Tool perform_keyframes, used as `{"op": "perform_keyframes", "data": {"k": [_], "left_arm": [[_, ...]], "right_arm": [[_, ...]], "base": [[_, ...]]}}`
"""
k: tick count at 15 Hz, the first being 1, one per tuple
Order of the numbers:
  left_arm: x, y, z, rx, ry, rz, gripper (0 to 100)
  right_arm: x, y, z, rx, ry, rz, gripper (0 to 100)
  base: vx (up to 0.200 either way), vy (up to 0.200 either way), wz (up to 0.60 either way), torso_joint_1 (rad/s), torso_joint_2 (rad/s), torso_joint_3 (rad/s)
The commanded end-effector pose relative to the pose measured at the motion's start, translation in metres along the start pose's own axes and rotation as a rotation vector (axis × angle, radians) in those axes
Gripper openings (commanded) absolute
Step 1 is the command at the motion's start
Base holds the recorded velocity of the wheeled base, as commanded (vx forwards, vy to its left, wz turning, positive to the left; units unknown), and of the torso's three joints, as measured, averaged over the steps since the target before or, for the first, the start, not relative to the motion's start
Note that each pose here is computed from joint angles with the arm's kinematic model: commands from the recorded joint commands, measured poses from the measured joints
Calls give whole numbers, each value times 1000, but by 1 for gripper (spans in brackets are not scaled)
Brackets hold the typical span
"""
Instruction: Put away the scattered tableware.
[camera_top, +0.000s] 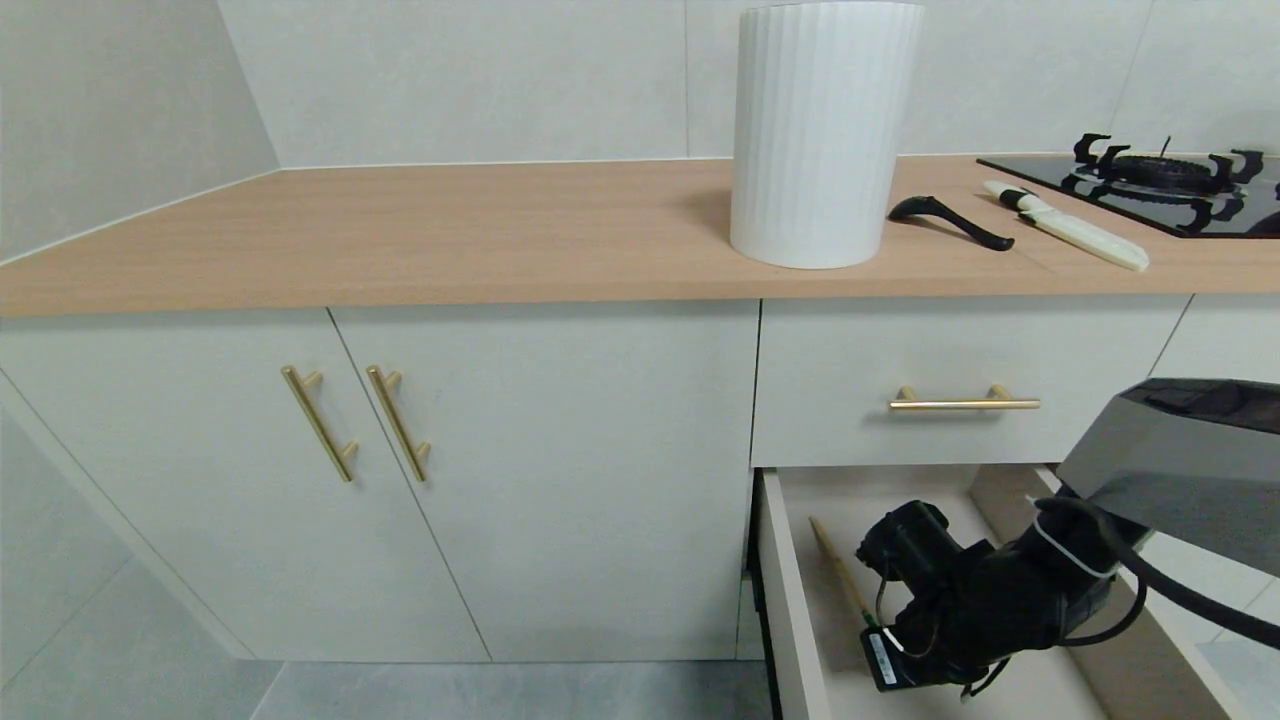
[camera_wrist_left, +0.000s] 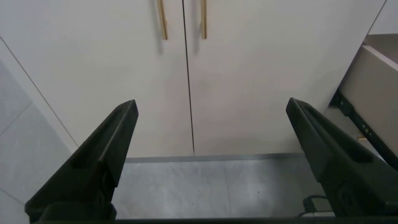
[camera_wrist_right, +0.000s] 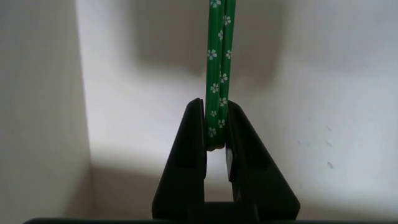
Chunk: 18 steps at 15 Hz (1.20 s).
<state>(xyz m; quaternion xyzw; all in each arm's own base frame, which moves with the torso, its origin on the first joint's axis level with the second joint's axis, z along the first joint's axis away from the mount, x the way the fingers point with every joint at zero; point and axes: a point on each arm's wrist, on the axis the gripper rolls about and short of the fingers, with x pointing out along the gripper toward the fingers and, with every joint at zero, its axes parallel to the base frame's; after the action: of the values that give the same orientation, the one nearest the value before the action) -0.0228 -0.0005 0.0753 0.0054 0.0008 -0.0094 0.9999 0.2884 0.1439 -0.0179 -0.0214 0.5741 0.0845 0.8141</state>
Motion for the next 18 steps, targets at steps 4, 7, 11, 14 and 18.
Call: {"op": "perform_keyframes", "data": {"k": [4, 7, 11, 14, 18], "left_arm": [[0, 0, 0, 1, 1, 0, 100], [0, 0, 0, 1, 1, 0, 100], [0, 0, 0, 1, 1, 0, 100], [0, 0, 0, 1, 1, 0, 100], [0, 0, 0, 0, 1, 0, 100]], "right_arm": [[8, 0, -2, 12, 16, -7, 0], [8, 0, -1, 12, 14, -6, 100], [8, 0, -1, 12, 14, -6, 100], [-2, 0, 1, 13, -6, 0, 100], [-62, -1, 11, 23, -164, 48, 100]], "base": [[0, 0, 0, 0, 0, 0], [0, 0, 0, 0, 0, 0], [0, 0, 0, 0, 0, 0], [0, 0, 0, 0, 0, 0], [0, 0, 0, 0, 0, 0]]}}
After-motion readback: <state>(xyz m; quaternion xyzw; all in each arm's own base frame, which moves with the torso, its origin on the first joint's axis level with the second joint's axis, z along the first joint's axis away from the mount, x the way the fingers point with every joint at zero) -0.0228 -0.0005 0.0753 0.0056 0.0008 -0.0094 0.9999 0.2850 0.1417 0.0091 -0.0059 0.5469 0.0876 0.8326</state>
